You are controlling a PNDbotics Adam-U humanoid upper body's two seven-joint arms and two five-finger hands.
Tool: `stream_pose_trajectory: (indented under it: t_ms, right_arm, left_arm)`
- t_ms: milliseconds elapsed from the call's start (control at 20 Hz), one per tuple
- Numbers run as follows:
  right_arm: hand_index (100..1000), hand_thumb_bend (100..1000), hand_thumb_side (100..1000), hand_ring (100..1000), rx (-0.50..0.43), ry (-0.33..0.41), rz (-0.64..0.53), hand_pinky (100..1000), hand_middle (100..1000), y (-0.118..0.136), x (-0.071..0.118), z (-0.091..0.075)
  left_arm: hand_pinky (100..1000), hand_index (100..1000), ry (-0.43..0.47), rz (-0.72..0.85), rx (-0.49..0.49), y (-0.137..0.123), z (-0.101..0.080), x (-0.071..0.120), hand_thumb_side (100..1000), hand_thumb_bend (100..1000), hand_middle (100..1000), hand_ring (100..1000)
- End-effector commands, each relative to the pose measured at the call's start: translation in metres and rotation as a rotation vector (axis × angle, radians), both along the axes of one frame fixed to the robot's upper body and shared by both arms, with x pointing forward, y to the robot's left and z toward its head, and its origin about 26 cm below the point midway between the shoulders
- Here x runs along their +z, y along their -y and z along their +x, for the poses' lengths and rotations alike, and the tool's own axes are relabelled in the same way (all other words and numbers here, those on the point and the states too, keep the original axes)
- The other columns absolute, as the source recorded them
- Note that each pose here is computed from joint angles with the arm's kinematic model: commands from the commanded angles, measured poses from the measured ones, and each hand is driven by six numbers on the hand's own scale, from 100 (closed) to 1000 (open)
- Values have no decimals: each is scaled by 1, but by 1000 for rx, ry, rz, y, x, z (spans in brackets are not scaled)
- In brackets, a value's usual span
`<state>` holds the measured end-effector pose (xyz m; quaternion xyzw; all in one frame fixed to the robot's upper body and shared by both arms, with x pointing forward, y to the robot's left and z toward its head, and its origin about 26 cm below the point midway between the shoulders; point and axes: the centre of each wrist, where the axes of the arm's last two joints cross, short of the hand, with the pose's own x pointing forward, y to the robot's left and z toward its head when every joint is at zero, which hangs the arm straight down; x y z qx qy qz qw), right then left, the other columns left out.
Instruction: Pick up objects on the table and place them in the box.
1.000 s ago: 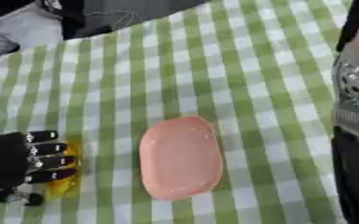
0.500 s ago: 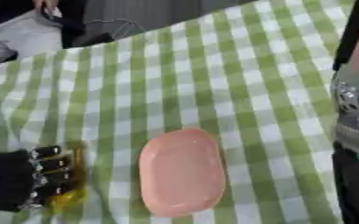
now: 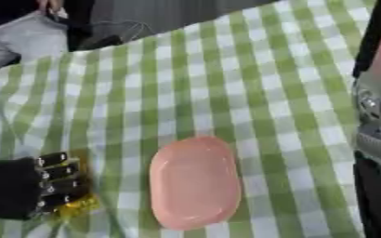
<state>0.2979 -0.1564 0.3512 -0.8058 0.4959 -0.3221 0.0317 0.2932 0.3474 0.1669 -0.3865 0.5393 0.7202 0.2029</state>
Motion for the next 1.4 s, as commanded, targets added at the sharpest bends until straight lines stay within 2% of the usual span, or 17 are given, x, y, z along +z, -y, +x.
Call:
stream_pose_trajectory:
  t_ms: [50, 100, 150, 200, 250, 300, 600, 1050, 1400]
  right_arm:
    - [1000, 100, 1000, 735, 9, 12, 3, 661, 782, -2, 1, -2]
    - [1000, 100, 1000, 735, 8, 12, 2, 661, 782, -2, 1, -2]
    - [1000, 100, 1000, 735, 8, 12, 2, 661, 782, -2, 0, -2]
    - [1000, 100, 1000, 735, 7, 11, 1, 661, 782, -2, 0, -2]
    - [1000, 100, 1000, 734, 6, 11, 1, 661, 781, -2, 0, -2]
    - [1000, 100, 1000, 735, 5, 9, 0, 661, 782, -2, 0, -2]
    - [1000, 100, 1000, 733, -5, -11, -6, 660, 780, -1, -3, -1]
    - [1000, 100, 1000, 719, -15, -82, -9, 644, 769, 2, -10, 1]
    - [1000, 100, 1000, 700, -13, -137, 1, 623, 754, 4, -14, 2]
  left_arm:
    - [100, 163, -232, -102, -310, 2, 0, -18, 100, 468, 100, 100]
    - [100, 168, -219, -141, -336, 6, -1, -12, 100, 460, 100, 100]
    - [100, 143, -212, -173, -356, 8, -3, -8, 100, 612, 100, 100]
    - [100, 146, -207, -200, -373, 11, -5, -4, 100, 568, 100, 100]
    - [100, 137, -204, -223, -386, 13, -7, -2, 100, 707, 100, 100]
    - [100, 140, -202, -260, -404, 16, -10, 0, 100, 681, 100, 100]
    - [100, 150, -183, -441, -469, 19, -24, 17, 100, 684, 100, 100]
    - [100, 163, -123, -488, -429, -8, -27, 48, 100, 684, 100, 100]
    - [100, 167, -28, -557, -432, -23, -28, 81, 100, 646, 100, 100]
